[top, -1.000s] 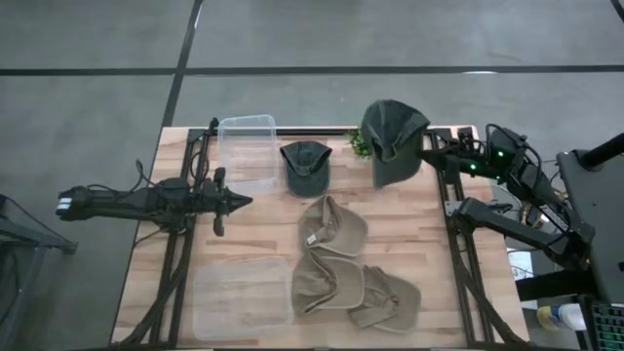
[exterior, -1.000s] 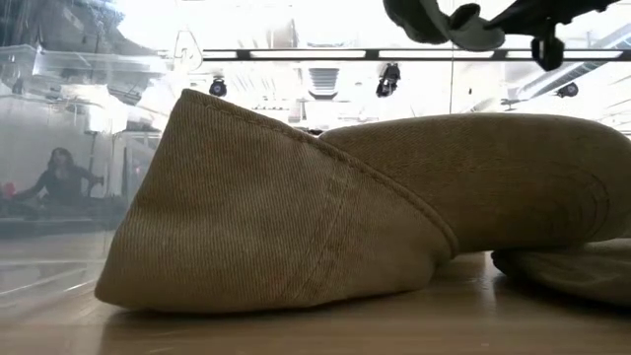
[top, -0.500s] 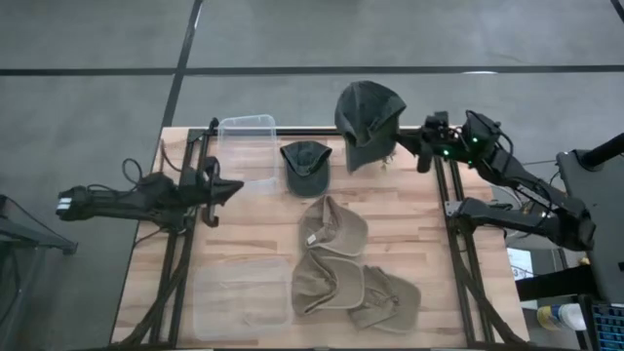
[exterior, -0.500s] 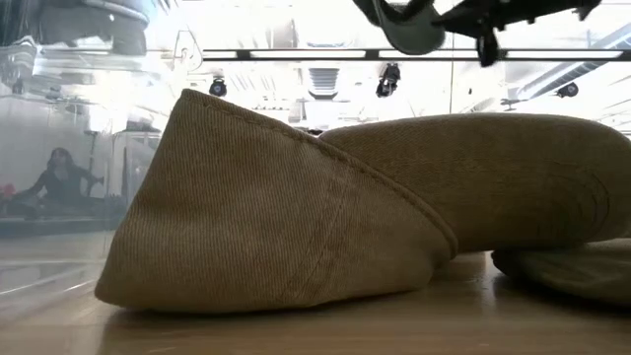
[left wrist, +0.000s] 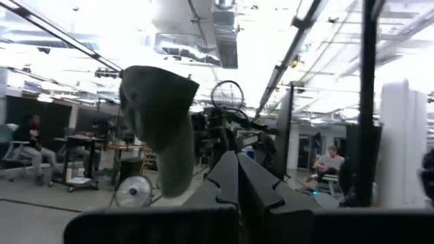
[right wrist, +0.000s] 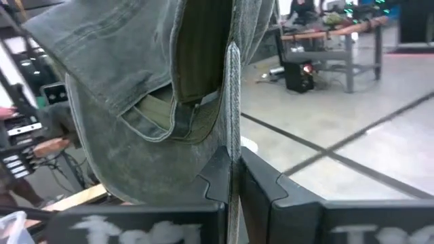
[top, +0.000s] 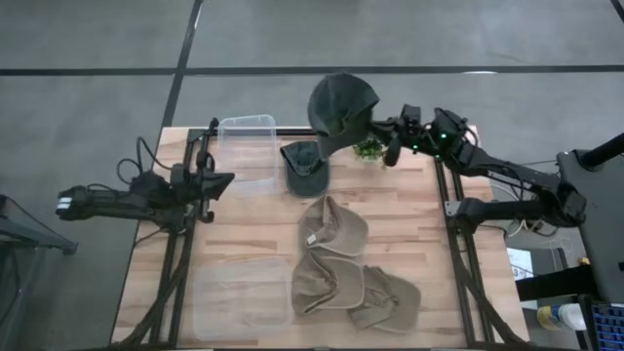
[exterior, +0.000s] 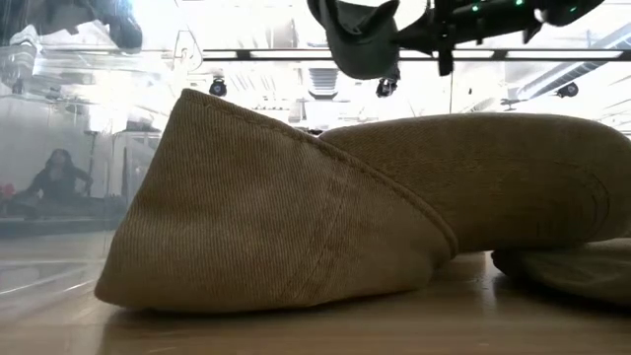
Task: Pick & Place hat
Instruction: Put the black cap into the top transparent bin
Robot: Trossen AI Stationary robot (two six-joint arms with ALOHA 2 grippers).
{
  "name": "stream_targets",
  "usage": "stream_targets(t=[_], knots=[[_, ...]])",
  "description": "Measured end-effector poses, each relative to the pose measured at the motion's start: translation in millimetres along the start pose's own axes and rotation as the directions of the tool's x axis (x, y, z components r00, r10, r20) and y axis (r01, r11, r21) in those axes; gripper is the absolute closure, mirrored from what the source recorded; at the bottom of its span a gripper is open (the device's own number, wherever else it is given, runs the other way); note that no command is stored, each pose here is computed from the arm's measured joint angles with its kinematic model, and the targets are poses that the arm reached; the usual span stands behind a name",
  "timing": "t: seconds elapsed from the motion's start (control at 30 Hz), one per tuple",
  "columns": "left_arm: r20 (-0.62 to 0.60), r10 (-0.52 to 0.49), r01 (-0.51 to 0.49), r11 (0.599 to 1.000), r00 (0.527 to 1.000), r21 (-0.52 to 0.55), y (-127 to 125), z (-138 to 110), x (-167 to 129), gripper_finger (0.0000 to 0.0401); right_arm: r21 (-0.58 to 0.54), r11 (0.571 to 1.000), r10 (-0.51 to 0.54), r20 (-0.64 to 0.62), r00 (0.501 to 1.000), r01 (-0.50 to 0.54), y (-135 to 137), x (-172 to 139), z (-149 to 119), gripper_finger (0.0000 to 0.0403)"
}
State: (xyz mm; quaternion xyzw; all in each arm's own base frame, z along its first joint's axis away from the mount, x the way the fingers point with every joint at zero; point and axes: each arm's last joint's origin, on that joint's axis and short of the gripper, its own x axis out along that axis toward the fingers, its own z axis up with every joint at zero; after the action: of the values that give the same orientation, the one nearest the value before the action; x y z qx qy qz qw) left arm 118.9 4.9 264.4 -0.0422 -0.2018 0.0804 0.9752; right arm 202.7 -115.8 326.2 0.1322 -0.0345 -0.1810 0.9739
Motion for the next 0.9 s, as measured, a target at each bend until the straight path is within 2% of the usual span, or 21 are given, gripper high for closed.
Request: stream_targets(t=[0.13, 0.2, 0.3, 0.47, 0.53, 0.73, 0.83, 0.9], knots=[[-0.023, 0.175, -0.176, 0.983, 0.984, -0.061, 5, -5, 4, 0.0399, -0.02, 0.999, 0.05, 0.042, 0.998, -0.049, 8, 19, -8, 0.039], [-0.04, 0.222, -0.224, 0.974, 0.974, -0.037, 6, -9, 6, 0.0392, -0.031, 0.997, 0.077, 0.062, 0.995, -0.076, 13, 27, -12, 0.039], [-0.065, 0.238, -0.238, 0.971, 0.969, 0.006, 6, -13, 10, 0.0369, -0.06, 0.998, 0.041, 0.089, 0.995, -0.036, 21, 39, -22, 0.039], [-0.107, 0.251, -0.251, 0.968, 0.962, 0.012, 4, -16, 21, 0.0313, -0.11, 0.99, -0.082, 0.1, 0.992, 0.093, 29, 54, -40, 0.039], [-0.121, 0.255, -0.255, 0.967, 0.959, 0.018, 3, -17, 26, 0.0291, -0.106, 0.988, -0.1, 0.119, 0.988, 0.113, 33, 59, -46, 0.039], [-0.167, 0.285, -0.278, 0.958, 0.944, 0.07, 1, -18, 43, 0.0242, -0.084, 0.993, -0.058, 0.21, 0.976, 0.077, 40, 70, -52, 0.039], [-0.136, 0.345, -0.335, 0.937, 0.928, 0.097, 1, -12, 51, 0.0236, -0.074, 0.995, -0.048, 0.235, 0.971, 0.067, 42, 75, -51, 0.039], [-0.147, 0.352, -0.333, 0.933, 0.924, 0.139, 1, -12, 54, 0.0236, -0.072, 0.995, -0.046, 0.232, 0.972, 0.064, 42, 78, -51, 0.039]])
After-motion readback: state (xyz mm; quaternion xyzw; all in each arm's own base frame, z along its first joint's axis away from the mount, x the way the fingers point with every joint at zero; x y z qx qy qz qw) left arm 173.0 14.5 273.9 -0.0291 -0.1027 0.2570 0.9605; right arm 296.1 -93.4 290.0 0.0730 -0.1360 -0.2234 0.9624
